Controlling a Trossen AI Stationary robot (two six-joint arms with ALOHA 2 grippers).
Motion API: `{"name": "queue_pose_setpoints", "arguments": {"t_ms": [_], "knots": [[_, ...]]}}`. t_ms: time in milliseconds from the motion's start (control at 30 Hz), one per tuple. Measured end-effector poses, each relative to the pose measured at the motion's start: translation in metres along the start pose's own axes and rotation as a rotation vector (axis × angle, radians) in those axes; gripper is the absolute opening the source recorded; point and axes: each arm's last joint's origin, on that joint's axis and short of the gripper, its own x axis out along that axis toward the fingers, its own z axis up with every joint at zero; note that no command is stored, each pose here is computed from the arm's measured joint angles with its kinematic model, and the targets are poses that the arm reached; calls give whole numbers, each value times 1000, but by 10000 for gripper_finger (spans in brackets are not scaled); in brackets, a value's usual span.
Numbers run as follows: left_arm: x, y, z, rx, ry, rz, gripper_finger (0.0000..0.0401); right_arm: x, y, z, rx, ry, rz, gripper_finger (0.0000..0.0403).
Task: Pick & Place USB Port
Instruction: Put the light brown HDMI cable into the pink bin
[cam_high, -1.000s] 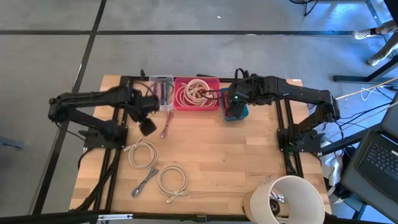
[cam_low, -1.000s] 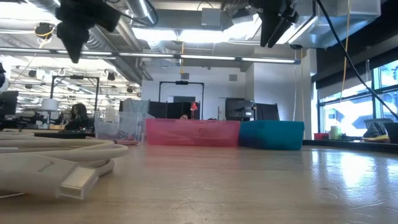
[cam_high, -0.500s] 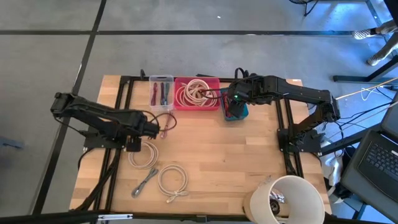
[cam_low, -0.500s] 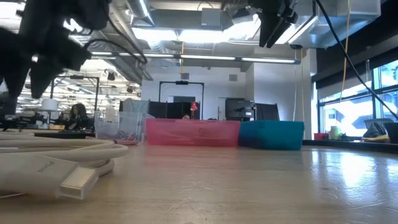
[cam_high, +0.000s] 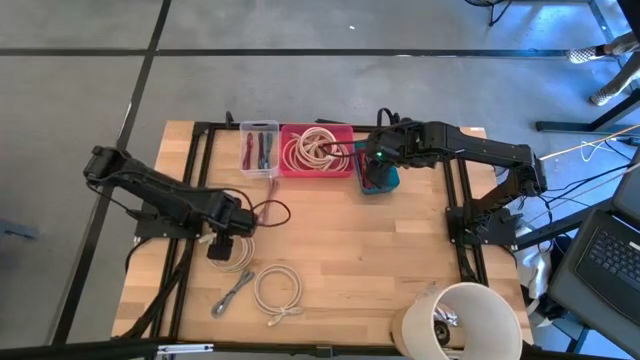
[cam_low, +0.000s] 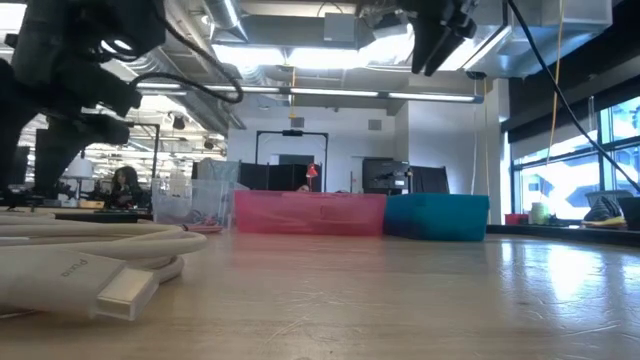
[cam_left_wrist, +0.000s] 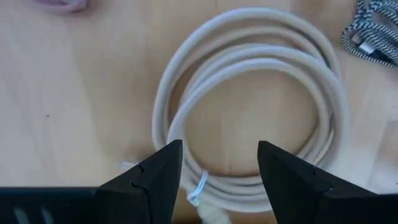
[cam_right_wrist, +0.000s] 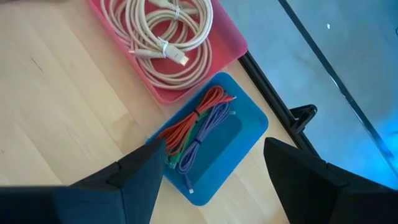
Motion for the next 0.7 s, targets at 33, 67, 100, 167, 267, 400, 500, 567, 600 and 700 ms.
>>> {"name": "queue_pose_setpoints", "arguments": {"t_ms": [33, 67, 100, 167, 267, 400, 500, 567, 600, 700], "knots": [[1, -1, 0, 5, 3, 1, 203, 0, 0, 0, 2, -4, 1, 274], [1, -2, -1, 9, 9, 9, 203, 0, 0, 1, 4, -6, 2, 274], [2, -2, -1, 10, 19, 21, 203, 0, 0, 1, 7, -7, 3, 274], [6, -1, 2, -14, 26, 49, 203, 0, 0, 1, 10, -12, 4, 274], [14, 0, 7, -36, 55, 58, 203, 0, 1, 2, 15, -19, 7, 274], [28, 1, 20, -3, 63, 48, 198, 0, 1, 2, 17, -22, 8, 274], [41, 3, 28, -29, 99, 56, 183, 0, 1, 2, 17, -17, 22, 274], [47, 5, 30, -69, 135, 69, 156, 0, 1, 2, 17, -14, 30, 275], [49, 6, 31, -84, 150, 74, 133, 0, 1, 2, 17, -14, 30, 274], [48, 8, 37, -115, 152, 74, 41, 0, 2, 2, 16, -13, 32, 275]]}}
